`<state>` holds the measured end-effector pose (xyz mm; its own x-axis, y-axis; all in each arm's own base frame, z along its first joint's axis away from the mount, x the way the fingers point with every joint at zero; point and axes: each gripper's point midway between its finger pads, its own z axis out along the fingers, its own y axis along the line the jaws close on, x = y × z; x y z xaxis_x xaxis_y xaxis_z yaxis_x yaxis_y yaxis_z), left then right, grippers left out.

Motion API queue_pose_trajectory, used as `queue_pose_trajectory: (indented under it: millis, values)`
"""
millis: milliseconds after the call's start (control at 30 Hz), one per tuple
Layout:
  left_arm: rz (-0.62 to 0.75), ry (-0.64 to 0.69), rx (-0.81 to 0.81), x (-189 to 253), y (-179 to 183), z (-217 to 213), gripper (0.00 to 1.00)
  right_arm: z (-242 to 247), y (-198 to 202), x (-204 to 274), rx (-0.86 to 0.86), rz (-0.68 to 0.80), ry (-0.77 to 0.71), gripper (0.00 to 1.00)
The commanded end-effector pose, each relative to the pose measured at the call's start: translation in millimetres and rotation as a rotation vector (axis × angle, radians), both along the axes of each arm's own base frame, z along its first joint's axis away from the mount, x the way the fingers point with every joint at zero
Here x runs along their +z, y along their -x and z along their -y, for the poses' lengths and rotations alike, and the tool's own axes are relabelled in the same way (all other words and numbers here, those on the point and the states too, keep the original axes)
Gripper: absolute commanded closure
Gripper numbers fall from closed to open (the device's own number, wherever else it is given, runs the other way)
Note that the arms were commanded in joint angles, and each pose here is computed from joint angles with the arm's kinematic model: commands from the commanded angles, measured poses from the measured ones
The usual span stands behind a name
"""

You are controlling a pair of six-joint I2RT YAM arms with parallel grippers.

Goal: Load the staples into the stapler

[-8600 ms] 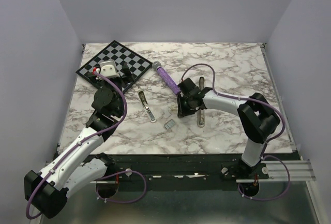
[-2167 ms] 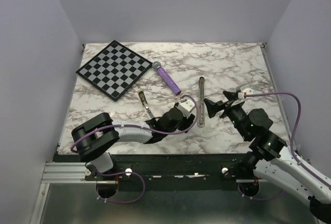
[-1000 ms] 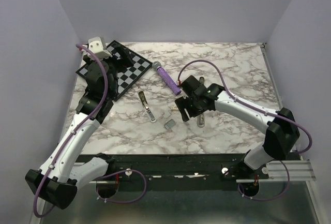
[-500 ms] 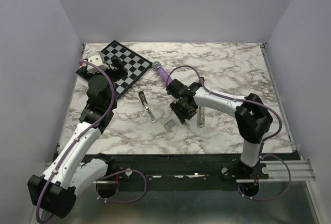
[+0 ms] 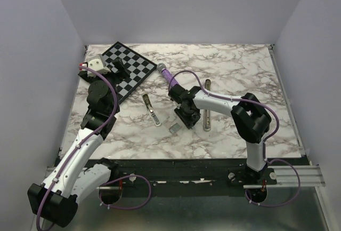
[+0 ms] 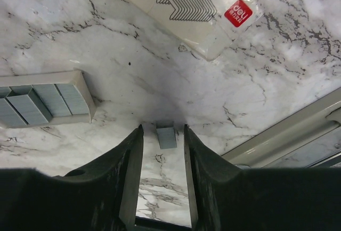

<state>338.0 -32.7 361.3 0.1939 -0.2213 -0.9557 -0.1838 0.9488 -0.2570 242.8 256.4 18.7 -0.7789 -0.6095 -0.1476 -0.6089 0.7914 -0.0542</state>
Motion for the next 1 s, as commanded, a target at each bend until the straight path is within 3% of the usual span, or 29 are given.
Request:
queue_pose_trajectory:
  millis: [0, 500, 600, 833, 967]
  values:
    - [0.024, 0.007, 0.008, 5.0, 1.6, -2.5, 0.01, -3.5, -8.1, 0.6, 0.030, 0.026, 0.019, 0.58]
    - [0.021, 0.009, -0.013, 2.7, -0.3, 2.9, 0.01, -3.3, -8.2, -8.7, 0.036, 0.018, 0.029, 0.69]
    - [0.023, 0.008, -0.011, 3.5, 0.2, 2.4, 0.01, -1.5, -7.0, -7.8, 0.036, 0.016, 0.034, 0.79]
    - [0.022, 0.006, -0.014, 3.1, 0.2, 3.4, 0.01, -4.2, -7.2, 10.4, 0.008, 0.052, -0.016, 0.80]
    - [0.020, 0.005, -0.015, 2.3, 0.4, 4.4, 0.01, -4.0, -16.8, 42.0, -0.051, 0.155, -0.078, 0.80]
